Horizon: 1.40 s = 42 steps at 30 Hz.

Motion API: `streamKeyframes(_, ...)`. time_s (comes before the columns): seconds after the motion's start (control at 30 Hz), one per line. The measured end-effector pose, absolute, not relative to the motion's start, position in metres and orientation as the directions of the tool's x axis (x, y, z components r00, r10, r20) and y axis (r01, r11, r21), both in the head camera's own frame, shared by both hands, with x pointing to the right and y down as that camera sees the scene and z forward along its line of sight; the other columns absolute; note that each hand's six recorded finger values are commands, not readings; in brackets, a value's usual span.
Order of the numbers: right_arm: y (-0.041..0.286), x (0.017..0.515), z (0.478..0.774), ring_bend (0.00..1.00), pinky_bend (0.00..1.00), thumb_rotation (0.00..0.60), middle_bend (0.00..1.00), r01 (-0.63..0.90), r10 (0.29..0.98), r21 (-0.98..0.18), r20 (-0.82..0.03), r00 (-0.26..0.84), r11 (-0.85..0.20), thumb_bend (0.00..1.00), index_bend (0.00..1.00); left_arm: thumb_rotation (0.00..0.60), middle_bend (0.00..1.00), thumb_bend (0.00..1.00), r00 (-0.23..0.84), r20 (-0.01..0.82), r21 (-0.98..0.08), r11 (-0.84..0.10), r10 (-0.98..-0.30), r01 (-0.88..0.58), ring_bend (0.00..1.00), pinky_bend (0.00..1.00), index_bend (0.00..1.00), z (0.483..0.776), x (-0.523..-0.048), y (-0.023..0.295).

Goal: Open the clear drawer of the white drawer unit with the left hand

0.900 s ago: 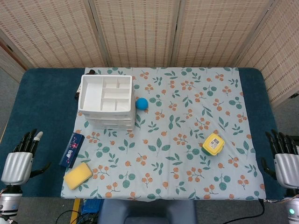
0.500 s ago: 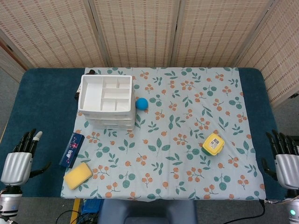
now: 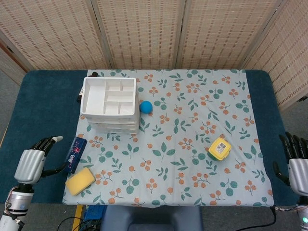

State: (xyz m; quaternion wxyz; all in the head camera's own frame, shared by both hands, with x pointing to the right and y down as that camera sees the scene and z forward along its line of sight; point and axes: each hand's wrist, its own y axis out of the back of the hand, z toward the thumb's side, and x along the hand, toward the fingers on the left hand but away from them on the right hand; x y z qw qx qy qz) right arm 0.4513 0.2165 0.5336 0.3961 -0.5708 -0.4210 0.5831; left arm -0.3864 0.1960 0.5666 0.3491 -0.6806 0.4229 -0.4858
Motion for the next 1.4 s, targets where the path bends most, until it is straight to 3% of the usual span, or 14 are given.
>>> streamKeyframes(0.17, 0.217, 0.452, 0.532, 0.00, 0.00, 0.600, 0.00, 0.022, 0.941, -0.942, -0.335, -0.039, -0.334, 0.45, 0.00, 0.600, 0.49, 0.19, 0.246, 0.383, -0.826, -0.449, -0.891, -0.341, 0.47, 0.80, 0.34, 0.578, -0.357, 0.189)
streamKeyframes(0.33, 0.216, 0.452, 0.530, 0.00, 0.00, 0.600, 0.00, 0.024, 0.942, -0.943, -0.332, -0.042, -0.332, 0.45, 0.00, 0.600, 0.68, 0.19, 0.317, 0.407, -0.730, -0.514, -0.856, -0.450, 0.67, 0.97, 0.37, 0.593, -0.325, 0.187)
streamKeyframes(0.53, 0.214, 0.452, 0.527, 0.00, 0.00, 0.600, 0.00, 0.023, 0.945, -0.946, -0.325, -0.043, -0.324, 0.45, 0.00, 0.600, 0.89, 0.19, 0.402, 0.435, -0.573, -0.592, -0.806, -0.566, 0.89, 1.00, 0.34, 0.611, -0.287, 0.191)
streamKeyframes(0.63, 0.214, 0.453, 0.525, 0.00, 0.00, 0.600, 0.00, 0.022, 0.945, -0.946, -0.325, -0.045, -0.324, 0.45, 0.00, 0.600, 0.93, 0.19, 0.445, 0.456, -0.475, -0.634, -0.771, -0.611, 0.95, 1.00, 0.30, 0.622, -0.266, 0.194)
streamKeyframes(1.0, 0.213, 0.451, 0.525, 0.00, 0.00, 0.600, 0.00, 0.033, 0.943, -0.944, -0.331, -0.037, -0.329, 0.45, 0.00, 0.600, 0.98, 0.20, 0.453, 0.489, -0.186, -0.597, -0.745, -0.781, 1.00, 1.00, 0.21, 0.651, -0.206, 0.198)
streamKeyframes(1.4, 0.213, 0.448, 0.525, 0.00, 0.00, 0.600, 0.00, 0.048, 0.941, -0.941, -0.337, -0.030, -0.336, 0.45, 0.00, 0.600, 0.99, 0.21, 0.364, 0.559, -0.027, -0.455, -0.745, -0.890, 1.00, 1.00, 0.12, 0.678, -0.184, 0.202)
